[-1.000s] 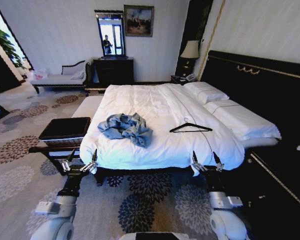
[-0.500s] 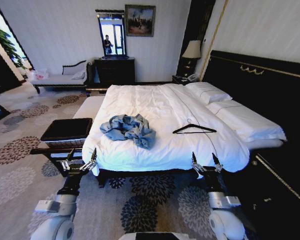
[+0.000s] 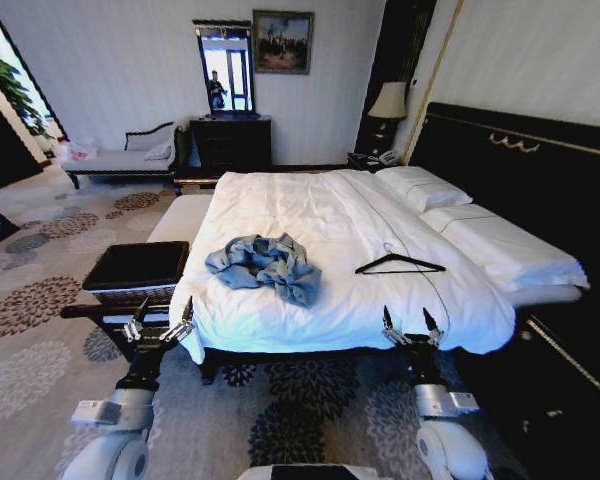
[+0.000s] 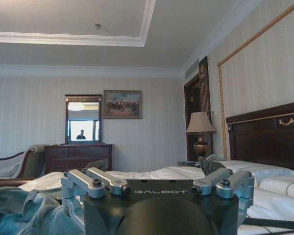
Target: Pick up the clothes from the bed and hang them on the clothes hanger.
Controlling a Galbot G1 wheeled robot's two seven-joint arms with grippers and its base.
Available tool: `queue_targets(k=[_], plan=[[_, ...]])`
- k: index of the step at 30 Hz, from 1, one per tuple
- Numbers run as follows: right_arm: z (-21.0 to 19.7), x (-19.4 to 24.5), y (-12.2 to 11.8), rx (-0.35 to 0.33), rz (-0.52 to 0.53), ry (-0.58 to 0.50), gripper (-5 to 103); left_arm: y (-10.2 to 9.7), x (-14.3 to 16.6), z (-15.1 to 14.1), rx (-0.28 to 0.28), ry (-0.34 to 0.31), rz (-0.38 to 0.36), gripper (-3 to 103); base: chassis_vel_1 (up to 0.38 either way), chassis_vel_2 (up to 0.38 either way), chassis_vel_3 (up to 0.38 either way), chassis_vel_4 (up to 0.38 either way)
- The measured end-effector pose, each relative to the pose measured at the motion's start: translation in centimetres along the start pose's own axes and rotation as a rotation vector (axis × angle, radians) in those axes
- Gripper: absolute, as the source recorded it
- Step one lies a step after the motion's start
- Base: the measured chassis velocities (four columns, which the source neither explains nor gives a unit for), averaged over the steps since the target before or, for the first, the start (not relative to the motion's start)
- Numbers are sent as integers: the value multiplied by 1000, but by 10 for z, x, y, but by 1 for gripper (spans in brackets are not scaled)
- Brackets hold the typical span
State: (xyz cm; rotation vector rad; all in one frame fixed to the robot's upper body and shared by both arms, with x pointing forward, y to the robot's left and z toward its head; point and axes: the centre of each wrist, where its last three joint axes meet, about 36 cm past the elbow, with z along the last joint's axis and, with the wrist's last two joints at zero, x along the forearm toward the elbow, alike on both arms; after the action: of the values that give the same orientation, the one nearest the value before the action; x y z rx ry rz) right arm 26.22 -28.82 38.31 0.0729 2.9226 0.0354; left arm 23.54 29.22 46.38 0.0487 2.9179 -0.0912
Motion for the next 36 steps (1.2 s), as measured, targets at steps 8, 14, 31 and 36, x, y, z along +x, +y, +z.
queue_targets(k=[8, 14, 31, 36], plan=[[1, 1, 1, 1, 1, 1, 100, 1, 1, 0, -2, -2, 0, 100, -208, 236, 213, -247], [3, 2, 2, -2, 5, -3, 100, 5, 2, 4, 4, 5, -9, 100, -167, 195, 184, -184], [10, 5, 5, 44, -6, -41, 100, 11, 2, 14, 21, 3, -64, 100, -18, 25, 16, -13], [10, 5, 8, 28, 1, -43, 100, 11, 5, 16, 26, 11, -70, 100, 0, 0, 0, 0]])
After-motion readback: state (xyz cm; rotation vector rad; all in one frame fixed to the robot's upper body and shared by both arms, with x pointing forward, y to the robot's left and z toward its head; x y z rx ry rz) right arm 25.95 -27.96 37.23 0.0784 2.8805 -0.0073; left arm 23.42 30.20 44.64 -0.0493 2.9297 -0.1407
